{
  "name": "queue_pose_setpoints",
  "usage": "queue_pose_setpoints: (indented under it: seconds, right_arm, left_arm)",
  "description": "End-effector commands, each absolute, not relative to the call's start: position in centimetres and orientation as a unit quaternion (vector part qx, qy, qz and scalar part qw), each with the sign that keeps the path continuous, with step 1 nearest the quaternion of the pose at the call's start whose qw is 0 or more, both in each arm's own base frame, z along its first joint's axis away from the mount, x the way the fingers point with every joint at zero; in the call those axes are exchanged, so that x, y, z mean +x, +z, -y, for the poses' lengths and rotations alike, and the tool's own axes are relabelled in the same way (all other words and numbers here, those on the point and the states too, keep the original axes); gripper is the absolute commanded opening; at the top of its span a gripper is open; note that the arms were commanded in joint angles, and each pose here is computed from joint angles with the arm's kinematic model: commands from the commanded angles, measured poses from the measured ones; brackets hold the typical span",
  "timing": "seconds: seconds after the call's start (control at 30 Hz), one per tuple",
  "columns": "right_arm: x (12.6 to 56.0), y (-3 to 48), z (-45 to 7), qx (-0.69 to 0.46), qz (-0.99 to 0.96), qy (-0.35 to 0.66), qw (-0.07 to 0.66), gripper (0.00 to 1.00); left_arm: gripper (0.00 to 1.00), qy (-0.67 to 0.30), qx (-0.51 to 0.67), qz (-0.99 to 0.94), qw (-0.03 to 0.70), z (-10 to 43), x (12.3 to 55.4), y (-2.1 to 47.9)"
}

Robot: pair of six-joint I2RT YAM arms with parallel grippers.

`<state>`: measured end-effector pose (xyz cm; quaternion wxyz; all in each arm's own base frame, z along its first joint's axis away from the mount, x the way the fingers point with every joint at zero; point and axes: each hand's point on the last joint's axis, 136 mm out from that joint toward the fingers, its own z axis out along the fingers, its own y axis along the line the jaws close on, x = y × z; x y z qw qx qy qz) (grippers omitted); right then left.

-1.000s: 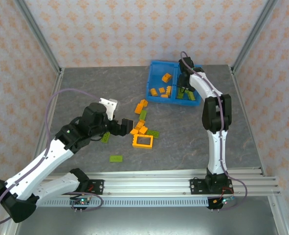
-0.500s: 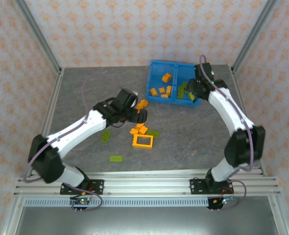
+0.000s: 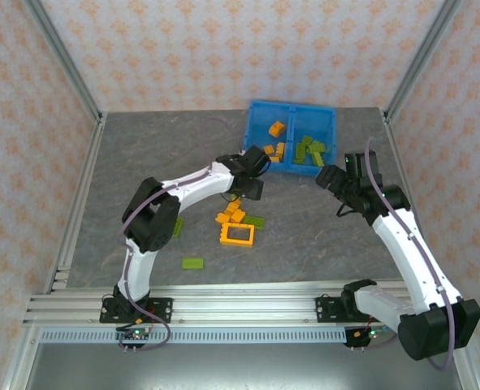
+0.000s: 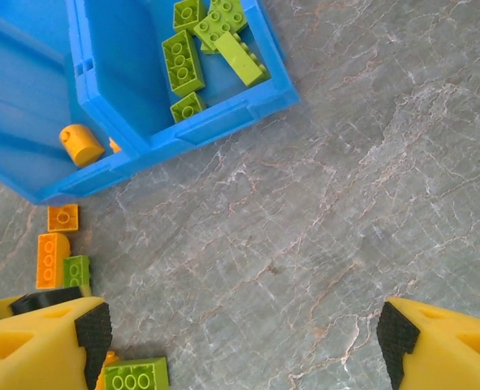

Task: Sort the legos into containers by color

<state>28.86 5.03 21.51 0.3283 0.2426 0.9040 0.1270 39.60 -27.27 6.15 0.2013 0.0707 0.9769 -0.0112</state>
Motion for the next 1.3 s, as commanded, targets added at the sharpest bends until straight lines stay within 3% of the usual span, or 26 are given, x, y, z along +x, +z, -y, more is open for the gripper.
queue_pose_setpoints:
  seconds: [0.0, 0.33, 0.63, 0.73, 1.07, 1.27]
  right_arm:
    - [27.7, 22.0, -5.3, 0.236, -0.91, 0.129, 0.315, 0.87]
    - [27.8, 22.9, -5.4, 0.228, -0.909, 0.133, 0.321, 0.87]
    - [27.5, 23.5, -5.3, 0.232, -0.907, 0.135, 0.325, 0.87]
    - [27.6, 23.7, -5.4, 0.233, -0.905, 0.138, 0.327, 0.87]
    - [27.4, 24.5, -5.2, 0.24, -0.899, 0.143, 0.338, 0.87]
    - [26.9, 25.2, -4.7, 0.249, -0.891, 0.142, 0.351, 0.88]
  left_arm:
    - [0.66, 0.038, 0.042, -0.977, 0.206, 25.5, 40.0, 6.1]
    - [0.62, 0.068, 0.032, -0.977, 0.201, 24.5, 40.0, 3.0]
    - [0.36, 0.056, 0.026, -0.979, 0.194, 24.9, 40.2, 2.1]
    - [0.33, 0.036, 0.023, -0.979, 0.2, 25.5, 40.2, 3.0]
    - [0.31, -0.054, 0.058, -0.952, 0.296, 30.9, 40.3, 16.2]
    - [0.31, -0.1, 0.079, -0.924, 0.36, 35.3, 42.5, 22.6]
